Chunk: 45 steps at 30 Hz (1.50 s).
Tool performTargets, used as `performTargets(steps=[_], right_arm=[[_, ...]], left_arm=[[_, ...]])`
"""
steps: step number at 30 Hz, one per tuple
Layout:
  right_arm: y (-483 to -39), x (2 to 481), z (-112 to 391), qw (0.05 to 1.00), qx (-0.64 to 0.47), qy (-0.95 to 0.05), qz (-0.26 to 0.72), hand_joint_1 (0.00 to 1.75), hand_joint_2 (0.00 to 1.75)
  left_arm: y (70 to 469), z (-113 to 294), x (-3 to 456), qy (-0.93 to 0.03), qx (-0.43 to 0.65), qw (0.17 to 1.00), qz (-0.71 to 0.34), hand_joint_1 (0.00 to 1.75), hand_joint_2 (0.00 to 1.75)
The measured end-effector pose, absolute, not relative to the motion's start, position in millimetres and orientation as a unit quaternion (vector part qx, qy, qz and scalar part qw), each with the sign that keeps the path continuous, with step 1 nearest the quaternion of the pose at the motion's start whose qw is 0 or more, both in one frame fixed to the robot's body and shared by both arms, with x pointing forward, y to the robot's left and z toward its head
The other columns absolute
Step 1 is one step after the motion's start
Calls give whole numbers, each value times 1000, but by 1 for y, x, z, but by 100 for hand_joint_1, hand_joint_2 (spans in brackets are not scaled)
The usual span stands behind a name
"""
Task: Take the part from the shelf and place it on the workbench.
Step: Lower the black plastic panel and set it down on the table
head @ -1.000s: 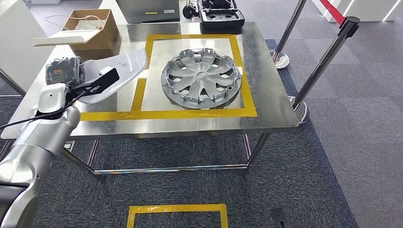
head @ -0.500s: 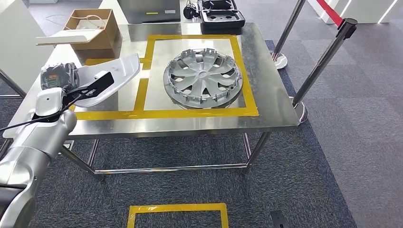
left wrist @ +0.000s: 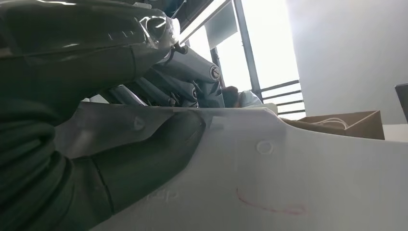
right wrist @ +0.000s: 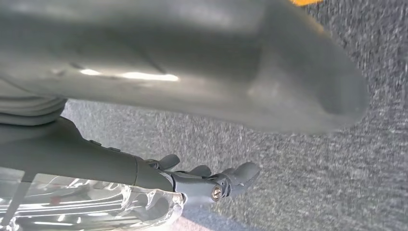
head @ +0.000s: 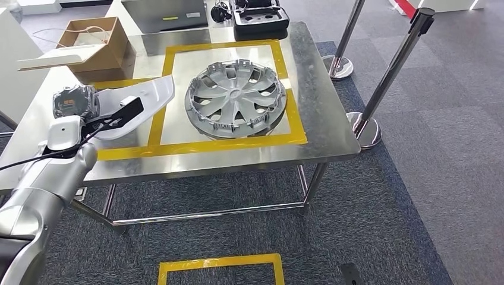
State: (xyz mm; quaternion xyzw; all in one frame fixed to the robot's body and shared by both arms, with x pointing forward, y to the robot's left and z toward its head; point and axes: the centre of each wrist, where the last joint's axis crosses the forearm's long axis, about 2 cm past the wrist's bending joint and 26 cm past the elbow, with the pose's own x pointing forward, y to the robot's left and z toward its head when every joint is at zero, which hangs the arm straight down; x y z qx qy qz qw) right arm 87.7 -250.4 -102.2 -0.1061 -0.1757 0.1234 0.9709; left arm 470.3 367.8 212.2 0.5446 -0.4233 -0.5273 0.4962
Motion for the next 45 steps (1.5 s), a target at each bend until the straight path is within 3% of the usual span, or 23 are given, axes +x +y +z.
performTargets(steps=[45], right_arm=[[-251,87,-102,971,-106,-176,124,0,0]], left_arm=[[384,198,461,-389,546,532,-518,175,175]])
